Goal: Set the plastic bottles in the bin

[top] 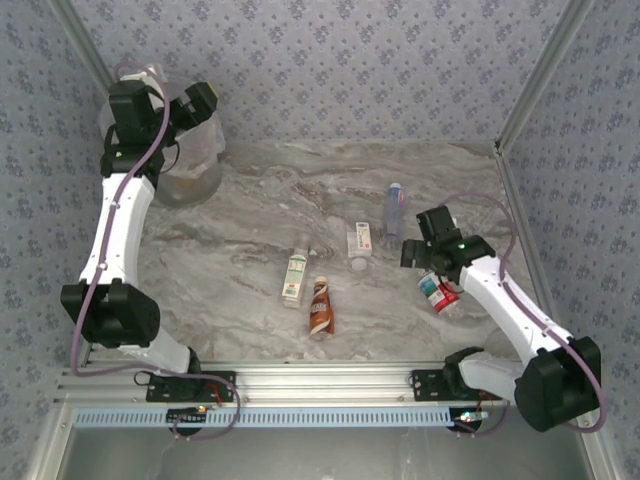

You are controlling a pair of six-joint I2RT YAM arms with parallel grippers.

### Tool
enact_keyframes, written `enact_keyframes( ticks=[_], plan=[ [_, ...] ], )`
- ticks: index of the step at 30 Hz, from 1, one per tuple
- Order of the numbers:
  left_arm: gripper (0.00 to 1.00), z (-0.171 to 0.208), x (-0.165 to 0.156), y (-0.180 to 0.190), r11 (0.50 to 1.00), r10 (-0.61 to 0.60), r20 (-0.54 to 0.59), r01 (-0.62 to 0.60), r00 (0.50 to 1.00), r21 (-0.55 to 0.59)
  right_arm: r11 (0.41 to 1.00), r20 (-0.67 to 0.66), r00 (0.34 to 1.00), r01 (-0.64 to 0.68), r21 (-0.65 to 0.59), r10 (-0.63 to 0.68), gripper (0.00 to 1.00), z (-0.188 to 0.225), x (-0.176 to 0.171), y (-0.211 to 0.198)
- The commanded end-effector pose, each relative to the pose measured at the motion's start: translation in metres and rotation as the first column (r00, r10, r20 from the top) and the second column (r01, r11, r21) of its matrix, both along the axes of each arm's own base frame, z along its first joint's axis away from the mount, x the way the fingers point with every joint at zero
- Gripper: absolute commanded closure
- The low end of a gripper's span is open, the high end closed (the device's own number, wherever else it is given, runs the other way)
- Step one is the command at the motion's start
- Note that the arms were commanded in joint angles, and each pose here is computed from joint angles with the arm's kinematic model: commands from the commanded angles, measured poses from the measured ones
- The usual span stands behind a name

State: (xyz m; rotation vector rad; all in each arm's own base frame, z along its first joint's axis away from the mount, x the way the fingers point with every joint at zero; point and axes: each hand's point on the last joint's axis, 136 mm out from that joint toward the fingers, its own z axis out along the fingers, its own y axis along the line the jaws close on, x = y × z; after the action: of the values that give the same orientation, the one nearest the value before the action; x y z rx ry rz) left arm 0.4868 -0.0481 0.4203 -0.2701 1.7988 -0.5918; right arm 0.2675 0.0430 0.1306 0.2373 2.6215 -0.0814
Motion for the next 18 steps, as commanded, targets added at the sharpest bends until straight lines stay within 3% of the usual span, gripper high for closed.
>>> enact_keyframes(
  ticks=[1, 11, 18],
  plan=[
    [0.01, 0.029, -0.014, -0.008, 0.998, -0.027, 0.085, 0.032, 0.996, -0.061, 0.996, -0.142, 0.987, 0.081, 0.034, -0.076, 0.01, -0.018, -0.028, -0.013],
    [0.01, 0.002, -0.035, -0.017, 0.957, -0.033, 0.080, 0.054, 0.996, -0.286, 0.972, -0.202, 0.957, 0.226, 0.063, -0.210, 0.01, -0.055, -0.038, -0.033],
    [0.01, -0.022, -0.051, -0.037, 0.950, -0.102, 0.013, 0.101, 0.995, -0.294, 0.977, -0.176, 0.970, 0.188, 0.099, -0.169, 0.01, -0.070, -0.032, -0.026]
  ],
)
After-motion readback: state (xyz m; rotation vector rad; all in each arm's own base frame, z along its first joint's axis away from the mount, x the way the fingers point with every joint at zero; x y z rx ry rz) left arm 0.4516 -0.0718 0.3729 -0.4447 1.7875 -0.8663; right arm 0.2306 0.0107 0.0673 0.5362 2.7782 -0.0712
